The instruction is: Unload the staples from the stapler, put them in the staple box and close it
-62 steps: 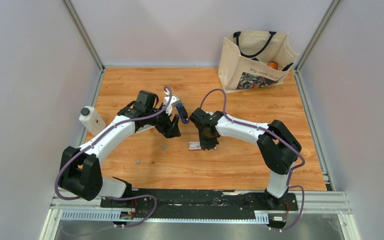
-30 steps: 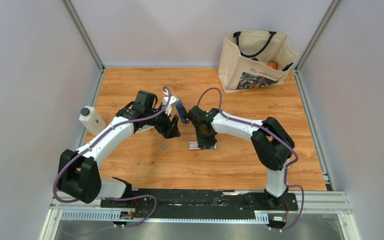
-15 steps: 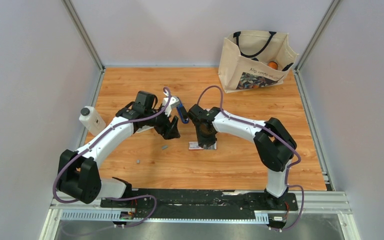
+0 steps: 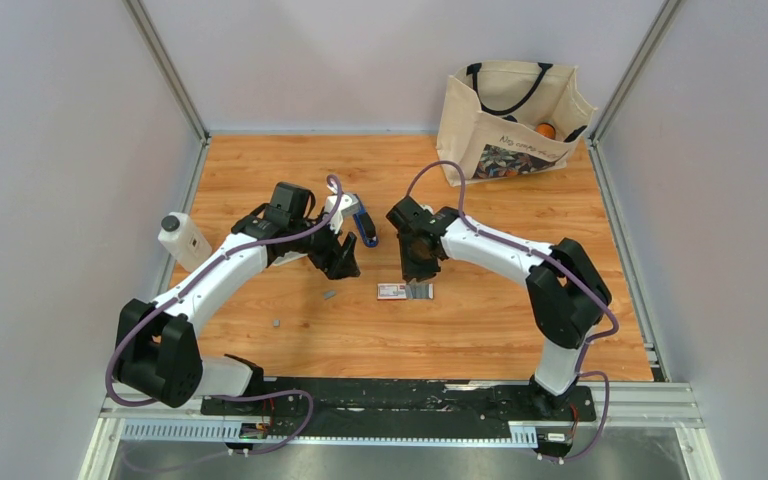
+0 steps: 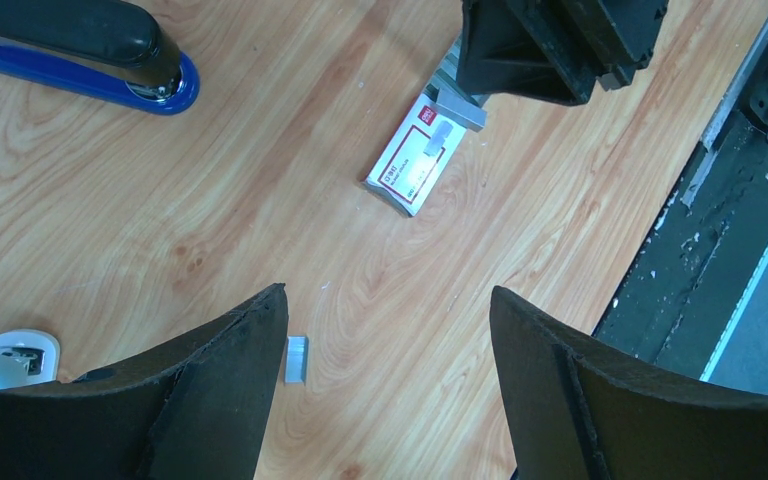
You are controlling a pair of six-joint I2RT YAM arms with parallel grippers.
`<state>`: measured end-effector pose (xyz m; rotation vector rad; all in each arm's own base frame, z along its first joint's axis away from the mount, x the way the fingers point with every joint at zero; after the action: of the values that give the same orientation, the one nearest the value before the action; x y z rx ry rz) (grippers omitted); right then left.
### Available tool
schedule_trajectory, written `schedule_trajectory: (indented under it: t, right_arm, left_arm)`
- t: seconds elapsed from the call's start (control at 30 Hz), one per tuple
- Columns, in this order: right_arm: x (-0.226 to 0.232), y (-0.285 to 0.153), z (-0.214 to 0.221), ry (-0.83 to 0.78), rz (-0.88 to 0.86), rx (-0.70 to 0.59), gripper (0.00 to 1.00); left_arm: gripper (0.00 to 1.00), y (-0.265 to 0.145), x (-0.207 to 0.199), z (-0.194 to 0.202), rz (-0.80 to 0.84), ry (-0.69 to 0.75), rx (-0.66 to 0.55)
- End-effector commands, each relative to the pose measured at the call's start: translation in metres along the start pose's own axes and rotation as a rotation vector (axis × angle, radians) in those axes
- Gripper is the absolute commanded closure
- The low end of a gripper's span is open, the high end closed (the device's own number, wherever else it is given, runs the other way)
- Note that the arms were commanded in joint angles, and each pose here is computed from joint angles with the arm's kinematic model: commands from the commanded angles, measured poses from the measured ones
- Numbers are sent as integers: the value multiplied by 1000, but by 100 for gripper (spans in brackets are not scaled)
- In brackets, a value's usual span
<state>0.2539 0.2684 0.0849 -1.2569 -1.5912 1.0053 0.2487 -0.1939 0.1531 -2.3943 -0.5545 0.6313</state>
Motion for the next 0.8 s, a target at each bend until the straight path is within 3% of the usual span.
schedule_trajectory:
  t: [0.0, 0.77]
  right_arm:
    - [13, 8, -3, -18, -66, -10, 70]
    - [9, 31, 7, -39, -63, 18, 64]
  left_arm:
    - [18, -7, -6, -11, 10, 56, -36]
    - [18, -6, -7, -8, 16, 56, -28]
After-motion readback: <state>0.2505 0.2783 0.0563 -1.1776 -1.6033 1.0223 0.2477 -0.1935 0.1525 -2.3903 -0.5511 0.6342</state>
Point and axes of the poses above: each gripper's point midway between its finger pads, its own y axis out along the fingers, its own x axis along the line the jaws close on, z = x × y, the point moved 2 cm from there along -y, back along the fingers
